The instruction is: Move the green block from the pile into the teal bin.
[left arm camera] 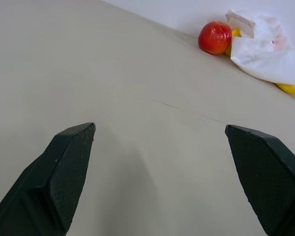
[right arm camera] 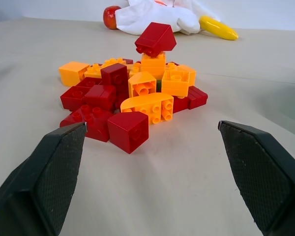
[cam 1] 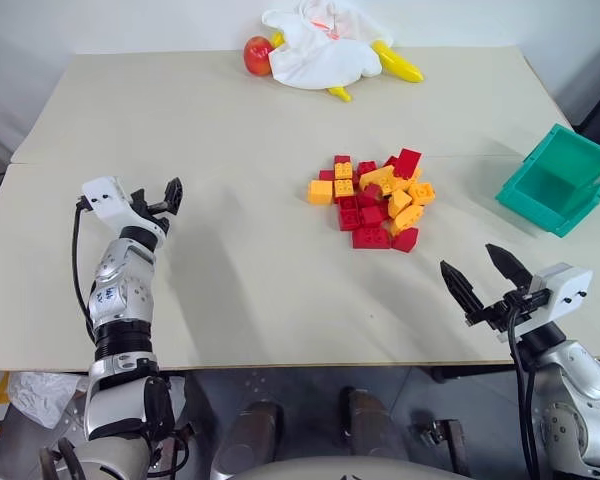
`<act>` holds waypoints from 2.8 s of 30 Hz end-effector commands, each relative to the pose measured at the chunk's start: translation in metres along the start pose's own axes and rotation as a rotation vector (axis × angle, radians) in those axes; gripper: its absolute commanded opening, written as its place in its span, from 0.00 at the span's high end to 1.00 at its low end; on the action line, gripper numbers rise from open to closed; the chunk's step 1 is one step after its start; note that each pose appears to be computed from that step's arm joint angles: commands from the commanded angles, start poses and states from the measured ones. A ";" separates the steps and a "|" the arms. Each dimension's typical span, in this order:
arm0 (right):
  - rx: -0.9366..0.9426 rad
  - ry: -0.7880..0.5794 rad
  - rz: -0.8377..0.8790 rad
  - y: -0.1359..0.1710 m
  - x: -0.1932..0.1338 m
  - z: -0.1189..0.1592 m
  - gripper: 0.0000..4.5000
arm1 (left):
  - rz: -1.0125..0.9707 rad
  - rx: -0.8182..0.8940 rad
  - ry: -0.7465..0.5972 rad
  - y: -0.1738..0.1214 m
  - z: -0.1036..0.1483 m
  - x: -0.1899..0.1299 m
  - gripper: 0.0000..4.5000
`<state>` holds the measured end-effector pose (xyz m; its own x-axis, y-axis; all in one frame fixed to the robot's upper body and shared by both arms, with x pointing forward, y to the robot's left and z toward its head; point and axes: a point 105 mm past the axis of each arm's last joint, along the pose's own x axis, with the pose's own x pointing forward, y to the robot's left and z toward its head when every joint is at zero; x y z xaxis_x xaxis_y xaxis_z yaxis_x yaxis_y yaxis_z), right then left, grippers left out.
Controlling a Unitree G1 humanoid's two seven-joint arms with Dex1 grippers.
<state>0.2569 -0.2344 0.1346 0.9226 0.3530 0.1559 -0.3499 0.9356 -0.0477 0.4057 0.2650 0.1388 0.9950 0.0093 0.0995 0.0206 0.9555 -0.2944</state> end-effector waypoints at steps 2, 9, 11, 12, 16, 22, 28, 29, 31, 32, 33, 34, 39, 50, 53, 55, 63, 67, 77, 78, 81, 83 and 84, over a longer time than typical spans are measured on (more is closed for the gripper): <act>-0.036 -0.014 0.000 -0.002 0.000 0.009 0.01 | 0.019 0.099 -0.034 0.009 0.016 0.000 0.00; -0.080 0.016 -0.018 -0.001 0.003 0.018 0.01 | -0.049 0.157 -0.027 0.009 0.024 0.004 0.00; -0.097 0.020 0.011 0.005 0.006 0.027 0.01 | -0.154 0.245 -0.017 -0.005 0.026 0.007 0.00; -0.096 0.030 0.035 0.010 0.008 0.031 0.01 | -0.228 0.301 0.004 -0.014 0.024 0.008 0.00; -0.057 0.091 0.162 0.043 0.023 0.044 0.01 | -0.644 0.457 0.045 -0.062 0.007 -0.007 0.00; -0.109 0.110 0.223 0.070 0.054 0.056 0.01 | -1.009 0.522 0.005 -0.089 0.004 -0.030 0.00; -0.084 0.122 0.262 0.095 0.082 0.062 0.01 | -1.312 0.424 0.053 -0.098 0.002 -0.049 0.00; -0.085 0.125 0.265 0.101 0.091 0.062 0.01 | -1.353 0.417 0.039 -0.100 0.007 -0.050 0.00; -0.099 0.155 0.260 0.107 0.104 0.058 0.01 | -1.391 0.409 0.035 -0.101 0.011 -0.049 0.00; -0.111 0.184 0.249 0.108 0.111 0.053 0.01 | -1.409 0.394 0.035 -0.102 0.012 -0.050 0.00; -0.126 0.209 0.238 0.109 0.119 0.048 0.01 | -1.424 0.376 0.015 -0.103 0.014 -0.051 0.00; -0.119 0.216 0.219 0.110 0.127 0.046 0.05 | -1.425 0.367 -0.008 -0.105 0.017 -0.050 0.00; -0.095 0.183 0.193 0.124 0.163 0.050 0.34 | -1.401 0.357 -0.084 -0.109 0.023 -0.046 0.00; -0.053 0.265 0.031 0.109 0.231 0.018 1.00 | -1.391 0.341 -0.086 -0.112 0.021 -0.045 0.00; -0.085 0.278 -0.056 0.087 0.239 0.013 1.00 | -1.356 0.354 -0.103 -0.111 0.025 -0.042 0.00; -0.095 0.270 -0.093 0.074 0.240 0.015 1.00 | -1.338 0.369 -0.104 -0.108 0.025 -0.041 0.00; -0.148 0.269 -0.239 0.021 0.216 0.021 1.00 | -1.312 0.378 -0.107 -0.105 0.026 -0.040 0.00; -0.207 0.292 -0.274 0.001 0.200 0.021 1.00 | -1.301 0.380 -0.108 -0.105 0.025 -0.039 0.00; -0.231 0.272 -0.029 0.037 0.208 0.025 1.00 | -1.292 0.369 -0.110 -0.109 0.021 -0.038 0.00; -0.223 0.272 0.000 0.044 0.210 0.024 1.00 | -1.293 0.368 -0.111 -0.109 0.020 -0.038 0.00; -0.202 0.279 0.085 0.065 0.216 0.021 1.00 | -1.294 0.366 -0.116 -0.111 0.020 -0.038 0.00; -0.193 0.283 0.169 0.083 0.215 0.021 1.00 | -1.293 0.365 -0.118 -0.111 0.019 -0.039 0.00; -0.180 0.286 0.245 0.098 0.210 0.022 1.00 | -1.291 0.365 -0.119 -0.111 0.019 -0.039 0.00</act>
<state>0.4245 -0.0903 0.1694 0.8829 0.4274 -0.1944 -0.4645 0.8553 -0.2295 0.3648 0.1642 0.1798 0.2743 -0.9414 0.1964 0.8982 0.3237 0.2972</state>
